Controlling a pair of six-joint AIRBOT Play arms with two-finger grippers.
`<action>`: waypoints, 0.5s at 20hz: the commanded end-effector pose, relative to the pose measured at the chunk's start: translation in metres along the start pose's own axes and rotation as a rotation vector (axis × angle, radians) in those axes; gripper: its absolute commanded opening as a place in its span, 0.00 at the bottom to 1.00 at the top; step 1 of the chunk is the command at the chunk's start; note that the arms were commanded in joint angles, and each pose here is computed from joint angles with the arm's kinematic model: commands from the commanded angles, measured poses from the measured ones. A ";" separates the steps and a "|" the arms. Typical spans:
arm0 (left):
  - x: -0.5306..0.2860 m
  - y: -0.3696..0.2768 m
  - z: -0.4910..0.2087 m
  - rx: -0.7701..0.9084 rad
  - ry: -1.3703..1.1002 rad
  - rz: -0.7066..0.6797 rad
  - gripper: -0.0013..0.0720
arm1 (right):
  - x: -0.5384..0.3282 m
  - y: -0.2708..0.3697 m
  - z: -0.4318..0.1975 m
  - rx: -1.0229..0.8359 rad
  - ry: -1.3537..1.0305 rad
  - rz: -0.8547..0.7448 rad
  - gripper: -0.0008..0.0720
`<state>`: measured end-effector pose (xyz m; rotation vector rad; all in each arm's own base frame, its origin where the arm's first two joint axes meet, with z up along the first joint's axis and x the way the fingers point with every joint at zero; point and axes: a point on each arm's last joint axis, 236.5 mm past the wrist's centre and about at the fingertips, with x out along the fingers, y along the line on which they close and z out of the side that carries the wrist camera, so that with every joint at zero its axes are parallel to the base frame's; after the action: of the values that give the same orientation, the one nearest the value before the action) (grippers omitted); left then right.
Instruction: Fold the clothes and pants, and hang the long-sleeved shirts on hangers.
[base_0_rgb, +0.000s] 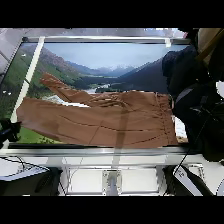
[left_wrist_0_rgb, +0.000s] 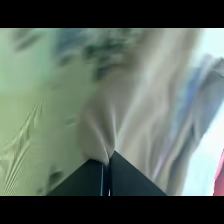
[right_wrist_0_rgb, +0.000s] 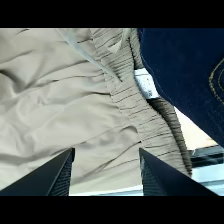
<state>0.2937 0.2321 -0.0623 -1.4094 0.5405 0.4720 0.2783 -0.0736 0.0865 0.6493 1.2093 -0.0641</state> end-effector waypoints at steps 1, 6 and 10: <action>-0.023 -0.054 0.011 0.272 0.028 -0.051 0.02 | 0.000 0.002 -0.005 0.000 0.019 0.004 0.63; -0.079 -0.079 0.003 0.626 0.119 0.250 0.02 | 0.000 0.001 -0.002 -0.002 0.008 0.001 0.63; -0.066 -0.046 -0.031 0.704 0.284 0.414 0.23 | 0.000 0.000 0.002 -0.005 -0.011 -0.002 0.63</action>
<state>0.2877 0.2059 0.0273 -0.7959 0.9376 0.3187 0.2781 -0.0734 0.0866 0.6501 1.2095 -0.0640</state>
